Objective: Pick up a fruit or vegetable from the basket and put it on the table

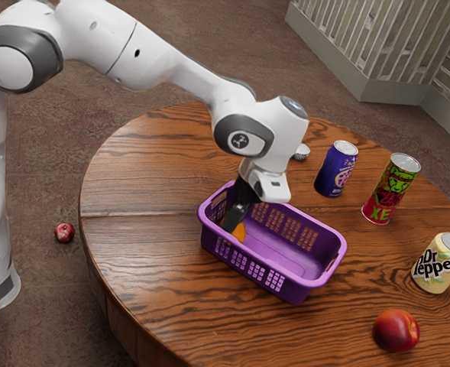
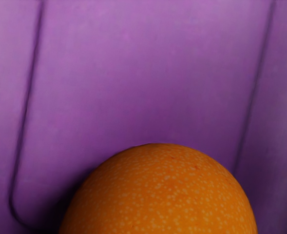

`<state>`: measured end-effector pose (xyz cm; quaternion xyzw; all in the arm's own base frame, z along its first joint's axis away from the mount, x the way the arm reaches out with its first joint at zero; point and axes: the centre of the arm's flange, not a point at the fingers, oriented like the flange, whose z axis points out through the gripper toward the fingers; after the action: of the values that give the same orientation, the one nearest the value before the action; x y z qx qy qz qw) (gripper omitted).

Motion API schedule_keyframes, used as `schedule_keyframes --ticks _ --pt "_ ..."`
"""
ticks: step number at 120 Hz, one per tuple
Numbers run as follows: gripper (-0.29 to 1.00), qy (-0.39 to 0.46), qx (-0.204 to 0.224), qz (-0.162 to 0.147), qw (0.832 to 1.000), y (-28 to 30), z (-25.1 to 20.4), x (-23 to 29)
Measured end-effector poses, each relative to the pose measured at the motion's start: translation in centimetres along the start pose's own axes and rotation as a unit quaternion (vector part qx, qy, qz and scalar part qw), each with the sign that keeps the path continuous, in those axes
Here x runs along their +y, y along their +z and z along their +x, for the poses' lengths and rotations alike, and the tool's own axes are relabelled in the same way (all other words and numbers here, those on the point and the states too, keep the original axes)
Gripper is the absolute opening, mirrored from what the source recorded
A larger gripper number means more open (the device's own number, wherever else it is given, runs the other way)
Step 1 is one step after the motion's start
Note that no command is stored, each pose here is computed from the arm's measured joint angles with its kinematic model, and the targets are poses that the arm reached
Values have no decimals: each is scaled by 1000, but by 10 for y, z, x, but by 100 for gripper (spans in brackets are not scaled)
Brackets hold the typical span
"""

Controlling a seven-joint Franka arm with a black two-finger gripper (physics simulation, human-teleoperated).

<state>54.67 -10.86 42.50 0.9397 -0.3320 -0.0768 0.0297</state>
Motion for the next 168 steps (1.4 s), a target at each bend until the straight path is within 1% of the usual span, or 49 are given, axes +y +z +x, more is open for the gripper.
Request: schedule_keyframes --ticks 19,25,30,37,46,63,87,96,108,119,130,148,156,158,163,168 --pt "38 2 3 7 1000 -2 7 12" --pt "32 -3 5 11 1000 -4 6 13" --pt "30 -8 6 13 1000 -6 6 14" --pt "32 -15 9 16 1000 -10 6 16" --pt "28 -24 11 19 999 -17 3 18" --pt "24 -45 22 31 998 -41 -7 22" --pt "23 -67 45 50 995 -91 -24 29" --pt "24 -81 54 54 994 -112 -33 24" --pt "23 -124 64 58 988 -144 -61 -9" --pt "21 -170 63 58 982 -160 -93 -45" --pt "24 -210 54 53 975 -164 -122 -75" --pt "23 -265 39 45 962 -162 -166 -115" --pt "23 -281 34 46 958 -162 -178 -126" --pt "24 -282 32 47 958 -163 -180 -127" --pt "35 -284 30 49 957 -164 -181 -128" --pt "43 -284 27 49 957 -164 -181 -127"
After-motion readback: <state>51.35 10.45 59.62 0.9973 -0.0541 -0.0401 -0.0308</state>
